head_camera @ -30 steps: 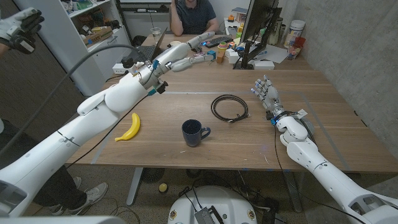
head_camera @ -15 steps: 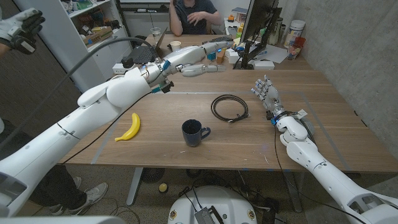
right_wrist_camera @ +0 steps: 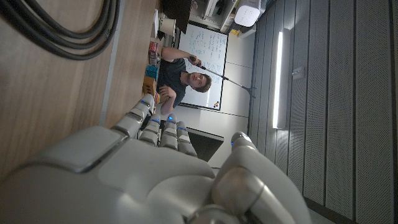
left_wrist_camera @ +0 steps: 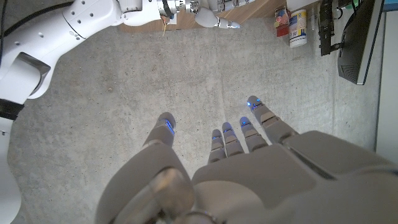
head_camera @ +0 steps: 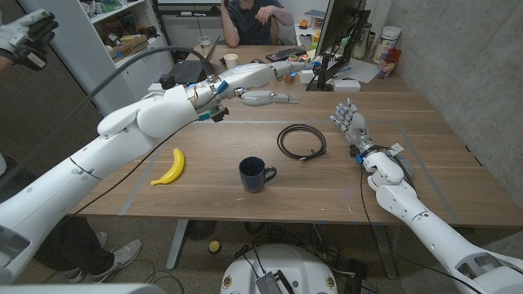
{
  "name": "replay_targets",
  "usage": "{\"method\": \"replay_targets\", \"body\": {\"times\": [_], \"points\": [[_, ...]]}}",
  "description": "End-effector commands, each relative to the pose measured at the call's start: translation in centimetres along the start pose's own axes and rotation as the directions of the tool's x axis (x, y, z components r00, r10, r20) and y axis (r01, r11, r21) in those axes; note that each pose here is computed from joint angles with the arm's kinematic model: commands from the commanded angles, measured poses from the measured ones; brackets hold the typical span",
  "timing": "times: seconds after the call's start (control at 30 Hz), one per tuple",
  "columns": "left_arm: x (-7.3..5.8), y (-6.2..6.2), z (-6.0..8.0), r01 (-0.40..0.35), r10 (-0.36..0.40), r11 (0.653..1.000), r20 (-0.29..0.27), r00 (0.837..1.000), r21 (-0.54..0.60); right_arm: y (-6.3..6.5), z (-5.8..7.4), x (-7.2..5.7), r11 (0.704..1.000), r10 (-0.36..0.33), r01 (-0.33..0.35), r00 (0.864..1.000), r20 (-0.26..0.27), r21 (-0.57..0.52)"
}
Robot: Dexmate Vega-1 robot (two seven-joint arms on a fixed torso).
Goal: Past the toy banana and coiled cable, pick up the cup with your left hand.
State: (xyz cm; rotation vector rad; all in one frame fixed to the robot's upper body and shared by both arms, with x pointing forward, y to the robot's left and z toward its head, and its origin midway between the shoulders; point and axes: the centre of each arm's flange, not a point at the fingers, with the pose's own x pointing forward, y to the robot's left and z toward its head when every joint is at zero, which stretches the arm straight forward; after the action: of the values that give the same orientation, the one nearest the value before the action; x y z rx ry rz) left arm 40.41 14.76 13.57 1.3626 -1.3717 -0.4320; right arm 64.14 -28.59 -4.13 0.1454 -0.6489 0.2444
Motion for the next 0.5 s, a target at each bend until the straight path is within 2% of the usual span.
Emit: {"method": "replay_targets", "body": {"times": [0.03,0.5], "points": [[-0.68,-0.16,0.64,0.104,-0.102,0.991,-0.03,0.994,0.085,0.21,0.14,0.3,1.0,0.004,-0.004,1.0,0.003,-0.005],[-0.73,-0.24,0.9,0.223,-0.207,0.958,-0.101,0.973,0.178,0.28,0.05,0.24,1.0,0.007,-0.007,1.0,0.003,-0.003]]}}
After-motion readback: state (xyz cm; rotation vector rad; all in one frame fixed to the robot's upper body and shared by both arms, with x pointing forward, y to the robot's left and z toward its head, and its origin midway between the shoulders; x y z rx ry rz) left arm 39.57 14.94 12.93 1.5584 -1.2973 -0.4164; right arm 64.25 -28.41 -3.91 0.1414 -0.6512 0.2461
